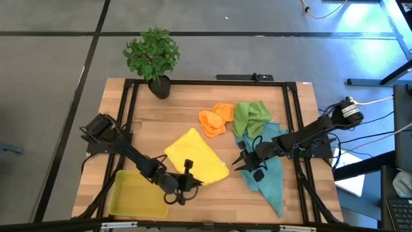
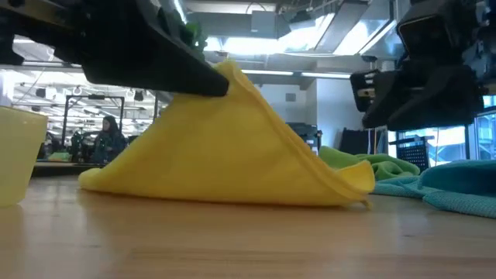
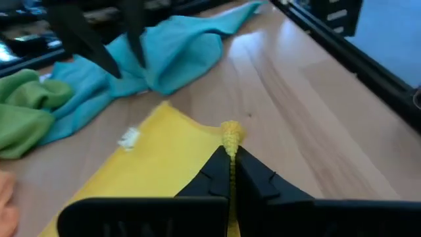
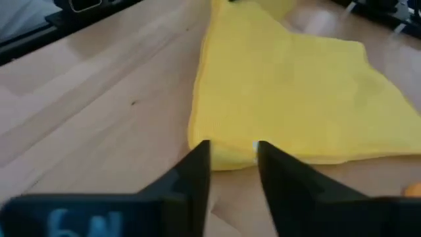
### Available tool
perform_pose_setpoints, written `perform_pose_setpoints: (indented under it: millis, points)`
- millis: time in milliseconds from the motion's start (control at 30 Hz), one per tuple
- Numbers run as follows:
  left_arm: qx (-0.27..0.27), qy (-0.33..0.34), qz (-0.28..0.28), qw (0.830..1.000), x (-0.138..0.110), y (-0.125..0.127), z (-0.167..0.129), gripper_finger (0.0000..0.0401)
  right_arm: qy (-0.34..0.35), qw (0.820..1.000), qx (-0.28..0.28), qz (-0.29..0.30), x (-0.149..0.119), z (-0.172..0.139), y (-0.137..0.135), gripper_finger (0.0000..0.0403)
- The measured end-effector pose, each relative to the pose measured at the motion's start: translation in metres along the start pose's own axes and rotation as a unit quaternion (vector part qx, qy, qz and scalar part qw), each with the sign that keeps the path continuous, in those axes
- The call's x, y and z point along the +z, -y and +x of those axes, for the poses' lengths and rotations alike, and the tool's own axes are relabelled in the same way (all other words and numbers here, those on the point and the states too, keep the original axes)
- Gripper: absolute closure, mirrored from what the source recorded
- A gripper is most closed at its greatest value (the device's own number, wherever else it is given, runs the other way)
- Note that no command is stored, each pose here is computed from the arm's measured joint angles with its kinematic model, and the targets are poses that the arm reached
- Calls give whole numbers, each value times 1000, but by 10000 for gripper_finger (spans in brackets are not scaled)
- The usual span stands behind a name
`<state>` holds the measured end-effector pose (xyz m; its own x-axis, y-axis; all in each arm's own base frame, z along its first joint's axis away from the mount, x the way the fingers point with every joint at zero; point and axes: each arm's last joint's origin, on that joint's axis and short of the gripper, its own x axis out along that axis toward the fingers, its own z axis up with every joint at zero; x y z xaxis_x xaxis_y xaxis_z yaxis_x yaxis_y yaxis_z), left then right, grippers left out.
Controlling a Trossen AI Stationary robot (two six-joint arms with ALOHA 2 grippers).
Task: Fold microfiber towels
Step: Fold the yellow microfiber cloth
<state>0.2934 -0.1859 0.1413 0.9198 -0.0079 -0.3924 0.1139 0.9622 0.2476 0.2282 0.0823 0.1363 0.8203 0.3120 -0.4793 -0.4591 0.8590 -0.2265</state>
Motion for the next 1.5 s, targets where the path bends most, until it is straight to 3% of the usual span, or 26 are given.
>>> perform_pose_setpoints:
  millis: [200,367,833,1500]
  points:
    - [37,17,-14,999,-6,-4,-6,401,11,1000,-4,-2,-10,17,-2,157]
    - [56,17,-33,998,-6,-10,-3,401,19,1000,-6,-7,-13,28,-7,108]
    - [100,19,-67,993,-6,-19,0,401,-26,995,-69,-68,-10,56,-31,113]
    - [153,43,-74,984,8,-16,-16,401,-26,993,-104,-44,-3,60,-32,115]
